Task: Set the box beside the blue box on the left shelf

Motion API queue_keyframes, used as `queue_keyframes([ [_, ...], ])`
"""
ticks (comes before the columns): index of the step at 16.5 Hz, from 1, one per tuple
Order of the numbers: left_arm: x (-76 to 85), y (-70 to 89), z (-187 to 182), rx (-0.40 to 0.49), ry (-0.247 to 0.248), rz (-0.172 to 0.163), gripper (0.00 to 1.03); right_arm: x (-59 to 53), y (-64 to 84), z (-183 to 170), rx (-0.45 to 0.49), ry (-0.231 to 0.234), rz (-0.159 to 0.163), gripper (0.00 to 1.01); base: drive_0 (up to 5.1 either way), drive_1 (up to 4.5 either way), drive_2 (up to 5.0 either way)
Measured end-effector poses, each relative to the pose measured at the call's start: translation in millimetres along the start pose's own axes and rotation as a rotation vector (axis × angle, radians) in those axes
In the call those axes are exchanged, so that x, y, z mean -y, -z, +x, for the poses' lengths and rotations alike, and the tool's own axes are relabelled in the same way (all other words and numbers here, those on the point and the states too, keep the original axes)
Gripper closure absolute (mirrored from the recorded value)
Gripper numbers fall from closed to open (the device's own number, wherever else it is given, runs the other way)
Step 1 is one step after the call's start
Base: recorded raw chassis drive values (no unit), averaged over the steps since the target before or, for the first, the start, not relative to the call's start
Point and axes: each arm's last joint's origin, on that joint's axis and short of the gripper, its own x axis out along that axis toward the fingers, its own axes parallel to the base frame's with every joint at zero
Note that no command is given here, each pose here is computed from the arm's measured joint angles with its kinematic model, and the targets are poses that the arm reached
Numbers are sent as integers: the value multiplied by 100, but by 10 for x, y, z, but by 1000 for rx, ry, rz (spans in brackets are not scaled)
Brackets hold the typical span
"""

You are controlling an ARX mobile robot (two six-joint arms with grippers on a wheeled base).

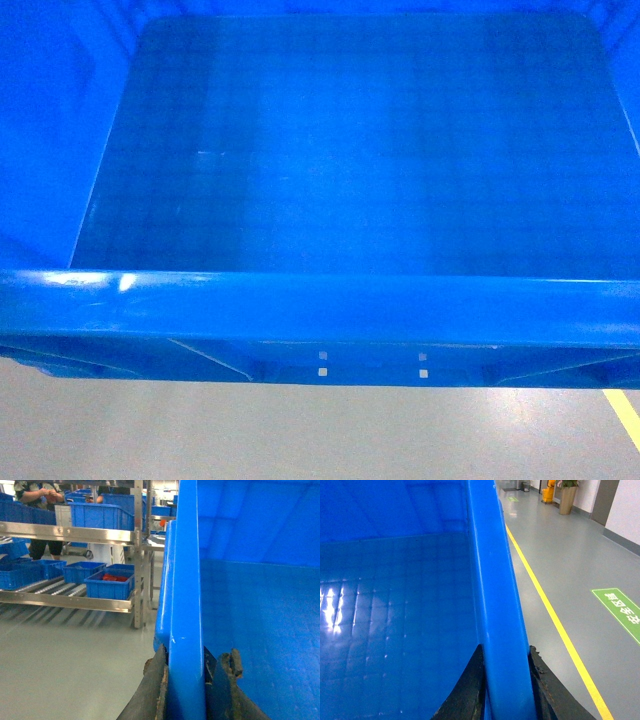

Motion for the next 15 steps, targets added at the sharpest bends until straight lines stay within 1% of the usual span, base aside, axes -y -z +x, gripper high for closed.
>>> queue_keyframes([
  [15,0,1,0,-1,0,0,93,-1,0,0,0,-1,0,86,-7,405,-419],
])
